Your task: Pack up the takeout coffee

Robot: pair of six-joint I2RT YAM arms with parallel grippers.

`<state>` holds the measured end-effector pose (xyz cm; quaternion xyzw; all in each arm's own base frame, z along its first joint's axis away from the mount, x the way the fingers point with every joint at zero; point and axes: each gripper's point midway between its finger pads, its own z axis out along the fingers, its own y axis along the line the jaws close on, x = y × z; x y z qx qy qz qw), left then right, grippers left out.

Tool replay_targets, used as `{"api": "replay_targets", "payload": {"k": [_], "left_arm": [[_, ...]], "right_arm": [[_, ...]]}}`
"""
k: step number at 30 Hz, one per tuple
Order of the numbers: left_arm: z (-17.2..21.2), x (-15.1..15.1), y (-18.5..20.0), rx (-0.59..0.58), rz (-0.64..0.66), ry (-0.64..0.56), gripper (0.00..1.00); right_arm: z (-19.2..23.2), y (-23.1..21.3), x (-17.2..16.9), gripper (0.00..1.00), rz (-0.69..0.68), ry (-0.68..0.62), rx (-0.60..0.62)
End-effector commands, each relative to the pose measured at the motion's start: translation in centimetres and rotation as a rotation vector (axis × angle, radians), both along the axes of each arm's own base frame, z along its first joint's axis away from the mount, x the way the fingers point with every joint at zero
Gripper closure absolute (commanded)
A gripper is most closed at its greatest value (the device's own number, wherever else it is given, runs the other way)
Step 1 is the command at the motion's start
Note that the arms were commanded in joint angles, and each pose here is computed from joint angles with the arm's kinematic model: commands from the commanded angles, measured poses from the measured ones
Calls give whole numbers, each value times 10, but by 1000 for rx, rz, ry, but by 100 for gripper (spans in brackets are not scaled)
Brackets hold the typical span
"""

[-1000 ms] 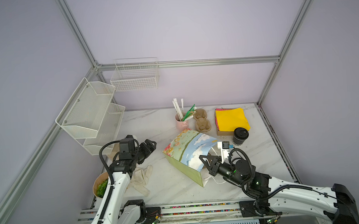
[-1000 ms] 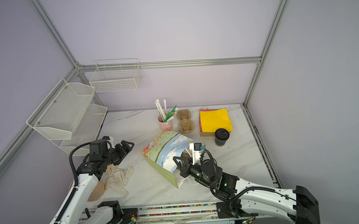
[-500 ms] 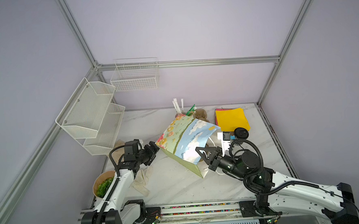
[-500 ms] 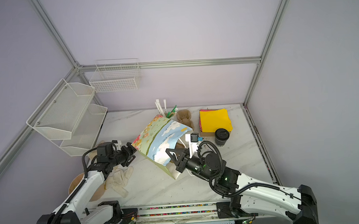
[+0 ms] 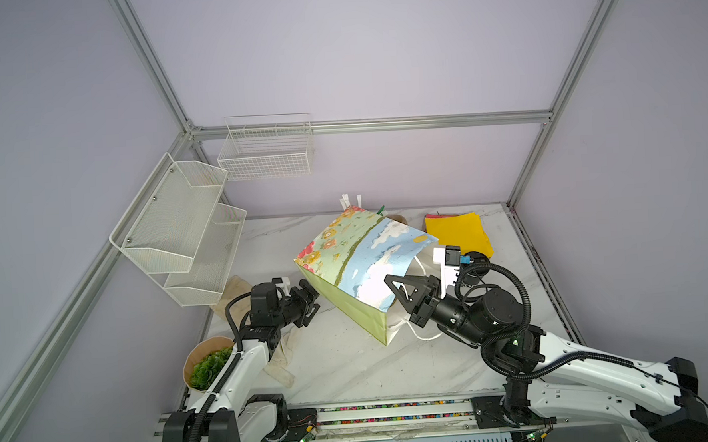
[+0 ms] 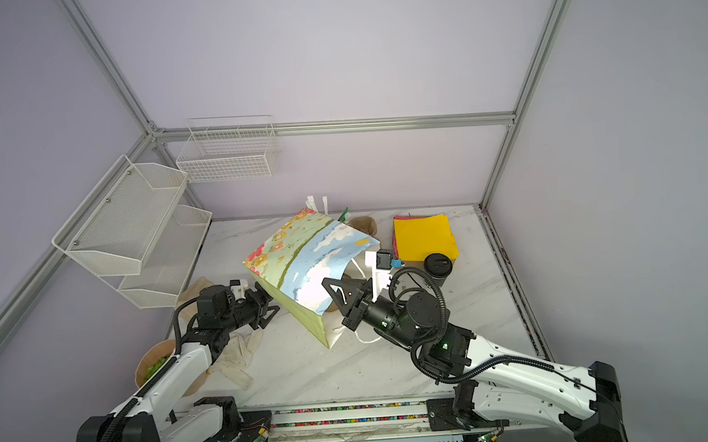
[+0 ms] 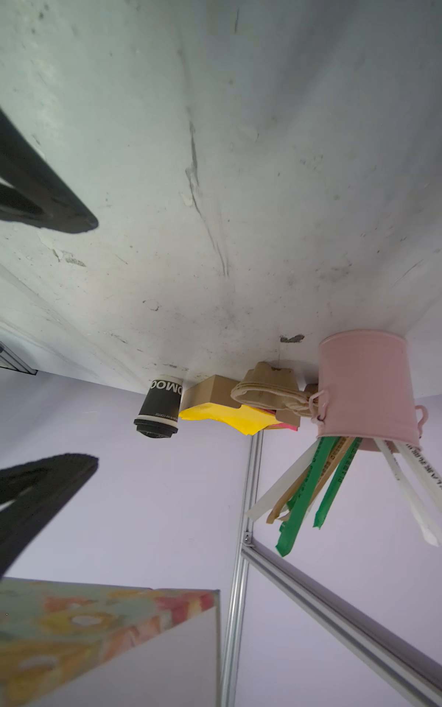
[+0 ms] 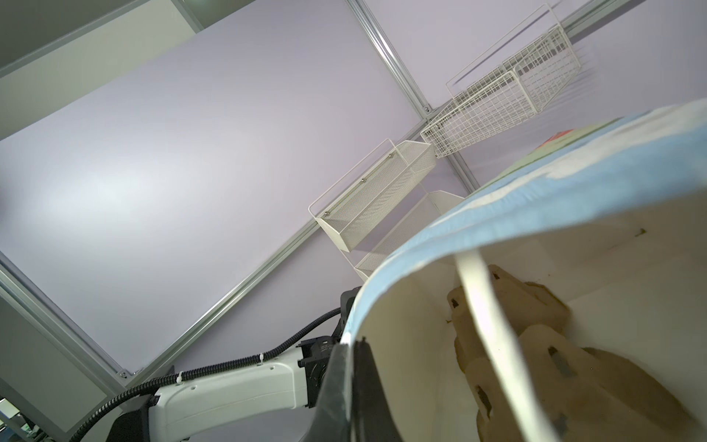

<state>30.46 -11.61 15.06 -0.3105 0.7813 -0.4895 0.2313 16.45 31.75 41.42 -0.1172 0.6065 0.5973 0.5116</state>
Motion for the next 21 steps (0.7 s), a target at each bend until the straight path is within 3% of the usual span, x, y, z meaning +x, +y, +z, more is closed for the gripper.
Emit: {"api": "replay_targets", "payload": {"k": [1,7,21], "left_arm": [[7,-6,-17,-58,-41,-31,11],[18,-2,-14,-67,-6,-78,11],[84,26,-8,-117,44,-302,10]], "right_arm": [[36,-3,1,100,-25,-93,76],[23,16,0,100,41,-81,65],[-39,-4,-4,100,29,7,31]]}}
